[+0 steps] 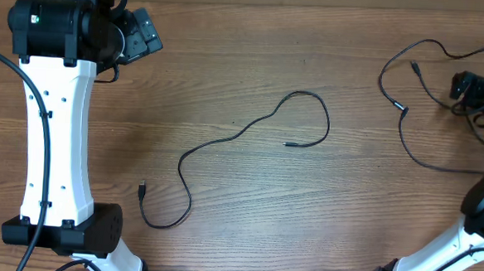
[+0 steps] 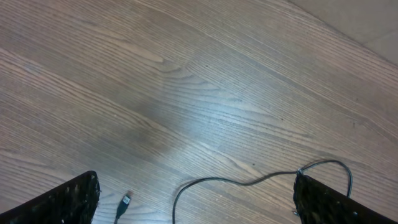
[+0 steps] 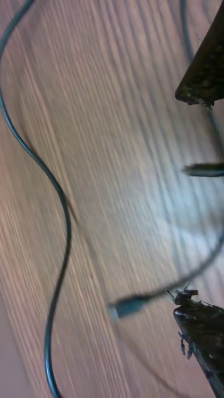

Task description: Untangle cables

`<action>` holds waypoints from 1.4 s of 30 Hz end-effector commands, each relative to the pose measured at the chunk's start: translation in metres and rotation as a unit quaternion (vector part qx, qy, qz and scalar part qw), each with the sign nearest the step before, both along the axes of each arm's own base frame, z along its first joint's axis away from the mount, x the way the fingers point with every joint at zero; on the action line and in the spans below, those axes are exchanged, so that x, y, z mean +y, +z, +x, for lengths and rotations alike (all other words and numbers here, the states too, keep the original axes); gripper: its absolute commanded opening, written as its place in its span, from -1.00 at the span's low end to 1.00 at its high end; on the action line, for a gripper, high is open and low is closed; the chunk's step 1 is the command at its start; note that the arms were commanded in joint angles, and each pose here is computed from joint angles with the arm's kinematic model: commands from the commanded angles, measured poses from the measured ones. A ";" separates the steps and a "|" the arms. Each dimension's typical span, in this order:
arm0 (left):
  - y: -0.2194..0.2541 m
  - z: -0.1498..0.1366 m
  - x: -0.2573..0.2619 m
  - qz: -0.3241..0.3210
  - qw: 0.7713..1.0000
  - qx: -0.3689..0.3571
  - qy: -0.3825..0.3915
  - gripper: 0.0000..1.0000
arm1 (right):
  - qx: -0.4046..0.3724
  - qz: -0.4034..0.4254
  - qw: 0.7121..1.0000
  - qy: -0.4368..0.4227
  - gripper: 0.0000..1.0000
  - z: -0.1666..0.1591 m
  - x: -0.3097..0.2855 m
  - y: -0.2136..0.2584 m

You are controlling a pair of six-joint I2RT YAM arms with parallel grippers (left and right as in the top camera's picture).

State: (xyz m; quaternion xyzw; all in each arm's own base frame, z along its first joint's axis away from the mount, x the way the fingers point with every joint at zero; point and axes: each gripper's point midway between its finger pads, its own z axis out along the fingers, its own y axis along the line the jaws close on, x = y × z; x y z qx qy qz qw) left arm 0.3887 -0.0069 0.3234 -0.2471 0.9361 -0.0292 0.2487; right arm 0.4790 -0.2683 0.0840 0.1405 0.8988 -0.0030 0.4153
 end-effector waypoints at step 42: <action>0.001 0.002 -0.001 -0.006 1.000 -0.003 0.006 0.99 | 0.234 -0.143 0.942 0.193 -0.21 -0.090 -0.011 -0.068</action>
